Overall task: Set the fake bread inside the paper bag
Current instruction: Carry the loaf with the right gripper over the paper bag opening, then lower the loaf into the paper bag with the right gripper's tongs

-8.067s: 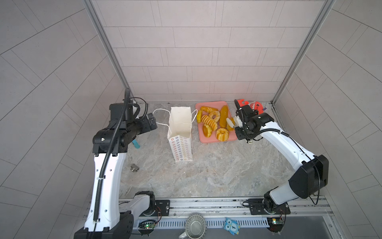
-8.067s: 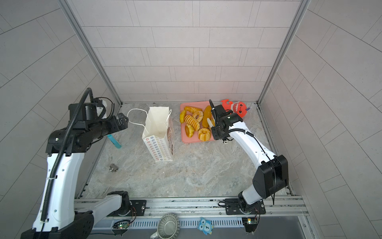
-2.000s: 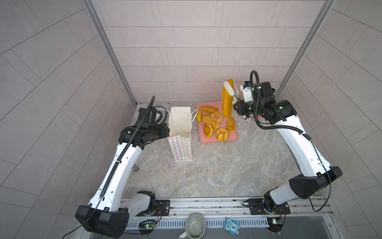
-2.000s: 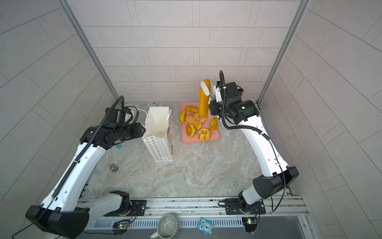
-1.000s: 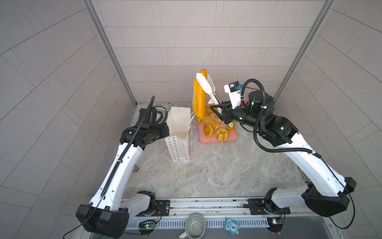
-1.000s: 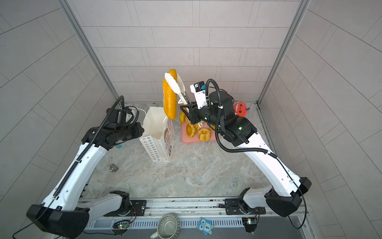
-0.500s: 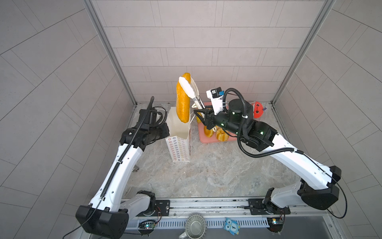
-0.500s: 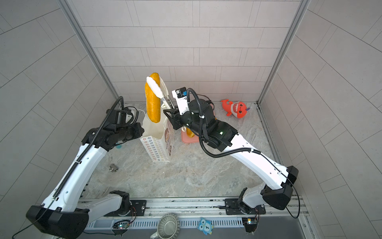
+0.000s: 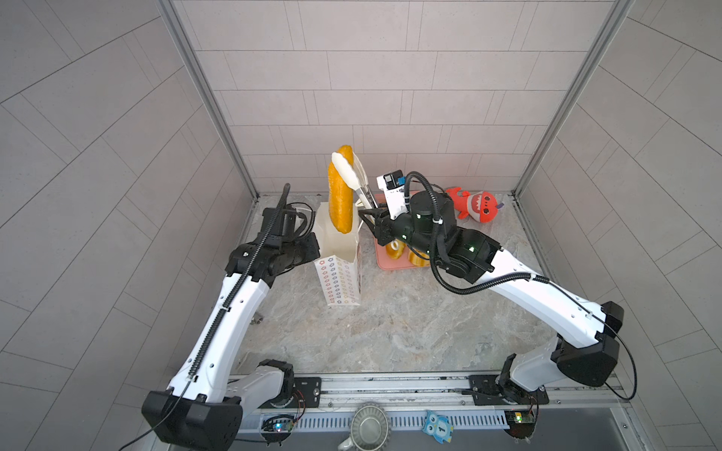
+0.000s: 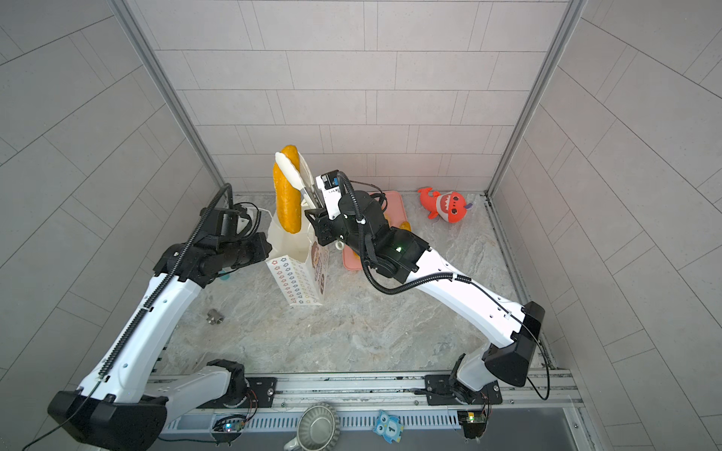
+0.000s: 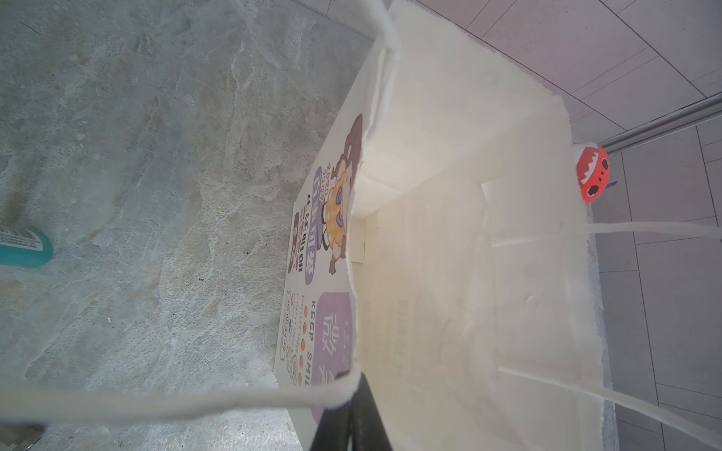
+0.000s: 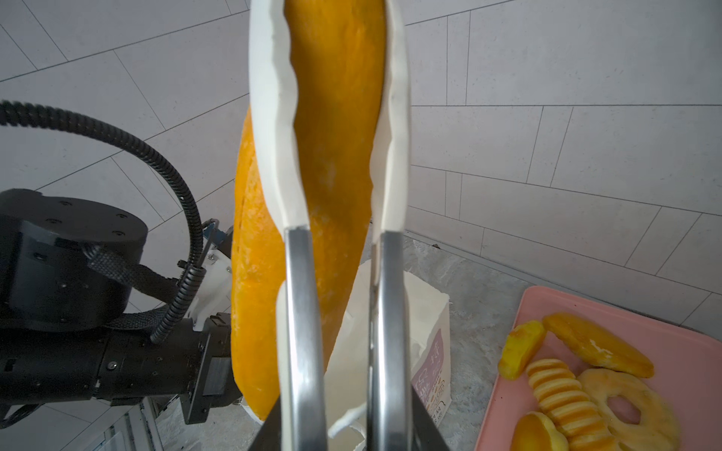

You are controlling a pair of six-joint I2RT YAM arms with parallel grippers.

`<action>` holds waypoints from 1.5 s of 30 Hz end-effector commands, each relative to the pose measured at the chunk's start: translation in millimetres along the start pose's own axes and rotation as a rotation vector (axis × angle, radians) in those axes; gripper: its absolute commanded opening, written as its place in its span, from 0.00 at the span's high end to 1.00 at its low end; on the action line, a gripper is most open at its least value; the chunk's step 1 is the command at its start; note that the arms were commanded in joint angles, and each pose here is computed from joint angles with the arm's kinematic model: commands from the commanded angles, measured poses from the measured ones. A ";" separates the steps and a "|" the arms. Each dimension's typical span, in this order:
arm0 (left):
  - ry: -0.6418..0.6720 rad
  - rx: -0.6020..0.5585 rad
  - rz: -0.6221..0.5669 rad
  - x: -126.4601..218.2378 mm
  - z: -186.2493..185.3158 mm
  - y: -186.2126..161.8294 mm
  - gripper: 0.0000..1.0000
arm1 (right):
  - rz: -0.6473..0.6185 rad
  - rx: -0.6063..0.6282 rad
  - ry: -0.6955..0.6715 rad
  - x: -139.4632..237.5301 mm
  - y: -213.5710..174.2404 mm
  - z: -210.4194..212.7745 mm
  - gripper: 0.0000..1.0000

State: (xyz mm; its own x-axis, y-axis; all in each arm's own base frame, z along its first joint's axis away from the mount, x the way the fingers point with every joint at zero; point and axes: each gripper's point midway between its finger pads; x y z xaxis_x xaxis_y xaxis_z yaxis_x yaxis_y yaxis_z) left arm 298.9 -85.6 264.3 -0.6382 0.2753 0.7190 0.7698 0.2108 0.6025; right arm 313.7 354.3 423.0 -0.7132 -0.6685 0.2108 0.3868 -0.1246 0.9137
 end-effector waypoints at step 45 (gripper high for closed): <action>-0.015 -0.006 -0.025 6.1 -2.9 -0.4 0.94 | -0.021 0.103 -0.168 -9.3 21.8 17.2 0.69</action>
State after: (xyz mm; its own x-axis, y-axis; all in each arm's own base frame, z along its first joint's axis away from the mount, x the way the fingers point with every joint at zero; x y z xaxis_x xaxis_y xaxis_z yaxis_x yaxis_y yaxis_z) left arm 296.9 -85.2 263.9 -0.6414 0.2760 0.7159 0.7671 0.2146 0.6046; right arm 314.4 372.8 434.8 -0.7861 -0.5594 0.2629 0.3329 -0.0249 0.9426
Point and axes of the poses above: each gripper's point midway between its finger pads, its own x axis back along the fingers, its own z axis along the line the jaws close on, y = z × x, and after that the axes turned 6 degrees about -x, right-handed
